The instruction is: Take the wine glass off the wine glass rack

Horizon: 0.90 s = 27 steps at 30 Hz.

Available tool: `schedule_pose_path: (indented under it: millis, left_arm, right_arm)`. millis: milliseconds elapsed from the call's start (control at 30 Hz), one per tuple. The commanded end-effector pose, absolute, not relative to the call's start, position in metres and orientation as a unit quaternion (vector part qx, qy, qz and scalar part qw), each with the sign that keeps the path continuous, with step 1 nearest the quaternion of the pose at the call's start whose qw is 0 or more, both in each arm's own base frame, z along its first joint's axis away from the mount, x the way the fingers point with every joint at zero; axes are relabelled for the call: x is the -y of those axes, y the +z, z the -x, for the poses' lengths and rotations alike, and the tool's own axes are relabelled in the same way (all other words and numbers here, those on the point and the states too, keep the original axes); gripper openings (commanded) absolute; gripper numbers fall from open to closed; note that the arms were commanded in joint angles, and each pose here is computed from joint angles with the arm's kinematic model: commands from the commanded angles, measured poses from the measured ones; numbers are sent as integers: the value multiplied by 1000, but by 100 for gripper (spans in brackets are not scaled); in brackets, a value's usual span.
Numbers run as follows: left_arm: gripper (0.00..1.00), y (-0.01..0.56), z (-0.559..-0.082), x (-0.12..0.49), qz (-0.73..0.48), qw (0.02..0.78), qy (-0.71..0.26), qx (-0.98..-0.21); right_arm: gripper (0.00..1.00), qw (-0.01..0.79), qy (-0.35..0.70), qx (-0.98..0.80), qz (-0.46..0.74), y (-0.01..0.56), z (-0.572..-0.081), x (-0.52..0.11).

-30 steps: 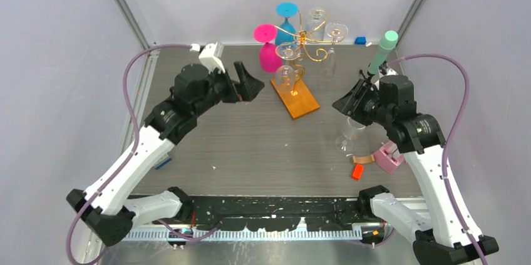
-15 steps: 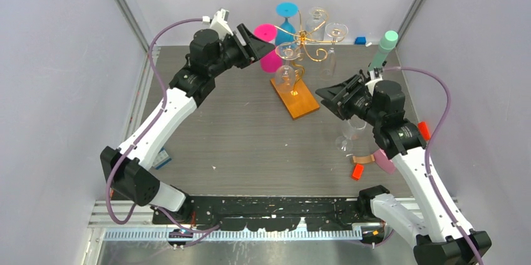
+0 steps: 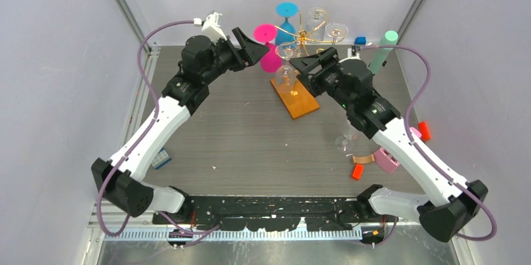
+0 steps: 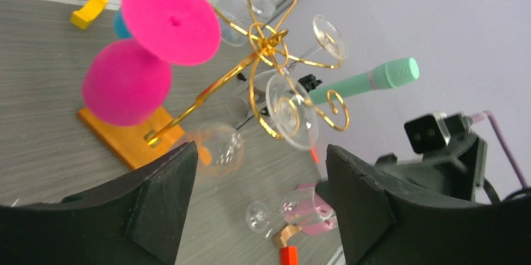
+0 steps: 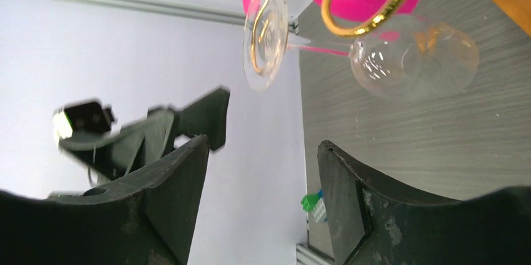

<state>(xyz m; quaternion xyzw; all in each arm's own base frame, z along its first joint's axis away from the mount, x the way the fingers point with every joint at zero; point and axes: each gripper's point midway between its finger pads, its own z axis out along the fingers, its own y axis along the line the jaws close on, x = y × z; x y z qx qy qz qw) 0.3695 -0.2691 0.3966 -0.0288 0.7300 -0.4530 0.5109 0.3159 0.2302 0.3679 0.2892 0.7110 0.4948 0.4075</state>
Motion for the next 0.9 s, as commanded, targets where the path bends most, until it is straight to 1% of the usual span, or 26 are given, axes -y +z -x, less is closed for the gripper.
schedule_pose_path:
  millis: [0,100,300,567,767,833,867]
  left_arm:
    - [79,421,-345,230,24,578,-405,-707]
    - [83,409,-330,210,26,590,-373,-715]
    - [87,391,-310,177,39,609,-319,-725]
    - [90,369,-296,160,17,608,-271,-746]
    - [92,363,-291,153,13,607,-254,-752]
    - [92,361,-289,151,10,608,-251,-753]
    - [92,361,-288,150,9,608,-248,-754]
  right_arm:
    - [70,471,469,-661,-348,393,-347,-223]
    - [69,485,456,-652,-362,395,-360,-227]
    - [60,507,428,-648,-374,392,-375,-236]
    - [61,522,427,-637,-374,392,-379,-242]
    - [61,519,420,-619,-413,387,-379,-230]
    - [59,520,418,-611,-427,385,-379,-225]
    - [56,520,417,-609,-430,384,-379,-224]
